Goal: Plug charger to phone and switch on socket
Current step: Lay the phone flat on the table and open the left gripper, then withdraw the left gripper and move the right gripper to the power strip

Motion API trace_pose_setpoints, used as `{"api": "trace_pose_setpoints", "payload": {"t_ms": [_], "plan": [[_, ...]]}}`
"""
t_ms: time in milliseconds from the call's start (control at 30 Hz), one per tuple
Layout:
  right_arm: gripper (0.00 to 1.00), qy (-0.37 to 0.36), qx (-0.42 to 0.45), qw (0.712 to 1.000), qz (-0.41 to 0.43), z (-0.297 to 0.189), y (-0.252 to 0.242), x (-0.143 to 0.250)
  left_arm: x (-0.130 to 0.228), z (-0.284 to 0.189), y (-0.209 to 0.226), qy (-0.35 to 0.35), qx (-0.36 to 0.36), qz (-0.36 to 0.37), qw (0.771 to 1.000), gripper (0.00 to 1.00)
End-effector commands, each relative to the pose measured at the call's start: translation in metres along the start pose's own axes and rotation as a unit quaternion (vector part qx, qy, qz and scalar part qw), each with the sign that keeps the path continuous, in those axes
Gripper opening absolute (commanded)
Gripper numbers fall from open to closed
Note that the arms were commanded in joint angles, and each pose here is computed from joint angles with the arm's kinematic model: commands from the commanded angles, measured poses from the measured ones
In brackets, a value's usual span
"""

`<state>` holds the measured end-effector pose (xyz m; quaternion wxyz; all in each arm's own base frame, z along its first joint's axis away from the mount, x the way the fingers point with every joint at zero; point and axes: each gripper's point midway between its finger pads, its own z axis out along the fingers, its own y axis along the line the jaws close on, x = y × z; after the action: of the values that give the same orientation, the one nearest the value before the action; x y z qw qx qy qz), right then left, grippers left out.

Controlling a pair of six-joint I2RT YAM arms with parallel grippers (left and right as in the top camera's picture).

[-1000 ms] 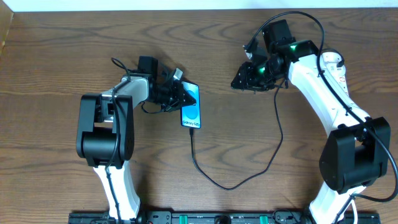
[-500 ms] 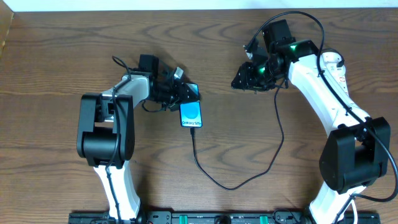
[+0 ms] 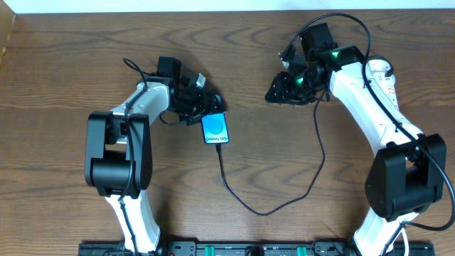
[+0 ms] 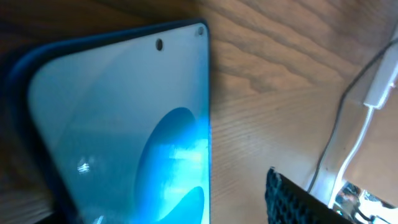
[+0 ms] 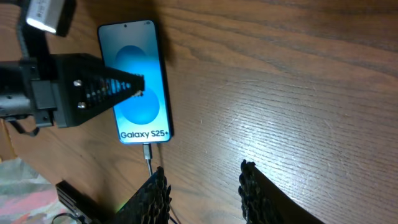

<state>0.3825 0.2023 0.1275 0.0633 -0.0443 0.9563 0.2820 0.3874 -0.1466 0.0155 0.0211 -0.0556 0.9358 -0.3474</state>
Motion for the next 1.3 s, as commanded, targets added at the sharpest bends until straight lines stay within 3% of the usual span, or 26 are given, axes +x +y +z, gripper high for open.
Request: {"api": "trace_pose_setpoints", "payload": {"t_ms": [0, 400, 567, 700, 833, 967, 1033, 1100, 1267], "plan": [[0.37, 0.0, 0.005, 1.0, -0.013, 0.0, 0.001, 0.0, 0.018, 0.014, 0.087, 0.016, -0.175, -0.041, 0.984, 0.72], [0.37, 0.004, 0.01, 1.0, -0.012, 0.0, -0.001, 0.002, 0.018, -0.004, 0.114, -0.005, -0.262, -0.087, 0.961, 0.81], [0.37, 0.007, 0.011, 1.0, -0.026, 0.0, -0.001, 0.004, 0.008, -0.029, 0.102, -0.029, -0.253, -0.096, 0.962, 0.82], [0.37, 0.006, 0.014, 1.0, -0.026, 0.0, -0.003, 0.003, -0.007, -0.067, 0.073, -0.069, -0.225, -0.089, 0.968, 0.82], [0.37, 0.003, 0.027, 0.999, -0.026, 0.0, -0.007, 0.002, -0.022, -0.116, 0.023, -0.144, -0.151, -0.072, 0.975, 0.82], [0.37, 0.003, 0.027, 0.999, -0.025, 0.0, -0.007, 0.002, -0.024, -0.179, -0.018, -0.235, -0.109, -0.076, 0.963, 0.82], [0.36, 0.003, 0.027, 0.999, -0.029, 0.0, -0.007, 0.002, -0.011, -0.222, -0.05, -0.292, -0.089, -0.044, 0.951, 0.82], [0.37, 0.003, 0.027, 0.999, -0.031, 0.0, -0.007, 0.002, -0.003, -0.241, -0.066, -0.317, -0.08, -0.027, 0.945, 1.0], [0.36, 0.002, 0.027, 0.999, -0.031, 0.0, -0.008, 0.002, 0.015, -0.272, -0.091, -0.36, -0.071, 0.024, 0.93, 1.0]]}}
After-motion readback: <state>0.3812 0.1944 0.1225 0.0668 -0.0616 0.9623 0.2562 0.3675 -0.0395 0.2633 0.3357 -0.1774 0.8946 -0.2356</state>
